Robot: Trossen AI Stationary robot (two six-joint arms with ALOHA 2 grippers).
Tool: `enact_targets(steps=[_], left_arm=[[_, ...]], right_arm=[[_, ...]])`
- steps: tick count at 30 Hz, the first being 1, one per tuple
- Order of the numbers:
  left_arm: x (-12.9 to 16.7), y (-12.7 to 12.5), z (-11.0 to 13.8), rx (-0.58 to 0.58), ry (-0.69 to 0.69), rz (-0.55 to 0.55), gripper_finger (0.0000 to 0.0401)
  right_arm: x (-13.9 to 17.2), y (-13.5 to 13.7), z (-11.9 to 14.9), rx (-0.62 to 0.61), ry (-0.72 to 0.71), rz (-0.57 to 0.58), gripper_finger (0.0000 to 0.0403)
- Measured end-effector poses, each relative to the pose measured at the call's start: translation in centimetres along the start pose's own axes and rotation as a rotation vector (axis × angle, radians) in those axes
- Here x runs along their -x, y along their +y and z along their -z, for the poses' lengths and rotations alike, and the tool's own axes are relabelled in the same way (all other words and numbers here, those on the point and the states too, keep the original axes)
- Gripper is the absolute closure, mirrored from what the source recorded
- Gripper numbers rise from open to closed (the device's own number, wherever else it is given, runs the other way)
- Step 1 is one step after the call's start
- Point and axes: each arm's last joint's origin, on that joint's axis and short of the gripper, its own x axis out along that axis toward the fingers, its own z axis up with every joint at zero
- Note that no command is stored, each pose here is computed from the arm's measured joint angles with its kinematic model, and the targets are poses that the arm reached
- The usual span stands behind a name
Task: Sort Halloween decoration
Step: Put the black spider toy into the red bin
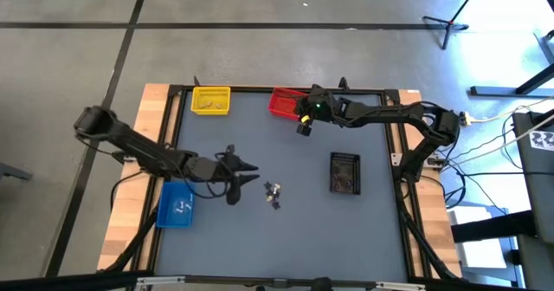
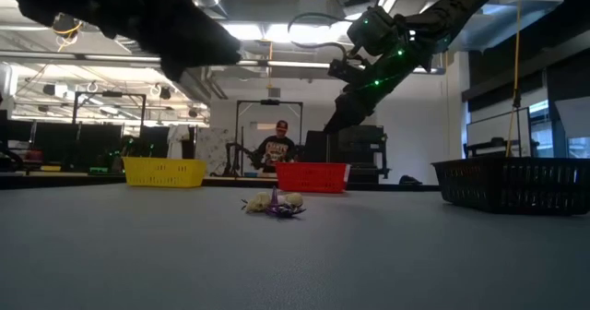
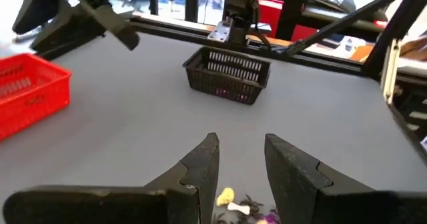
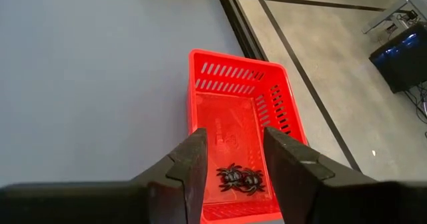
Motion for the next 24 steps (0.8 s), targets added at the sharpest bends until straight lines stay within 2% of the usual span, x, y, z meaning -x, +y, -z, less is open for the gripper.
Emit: enact_targets(steps=[7,13,24], left_arm=[[-2.1,-0.5,2.2,-0.118,0.038,0.038,0.0287],[-3.5,-0.9,4.1,-0.125,0.064,0.091,0.0287],[-6.2,-1.3,5.8,-0.157,0.095,0.065,0.0287]], right_arm=[[0.0,0.0,0.0,0.0,0.0,0.0,0.0258],[0.0,0.0,0.0,0.0,0.0,0.0,0.0258],[0.0,0.0,0.0,-0.048,0.0,0.0,0.0258]])
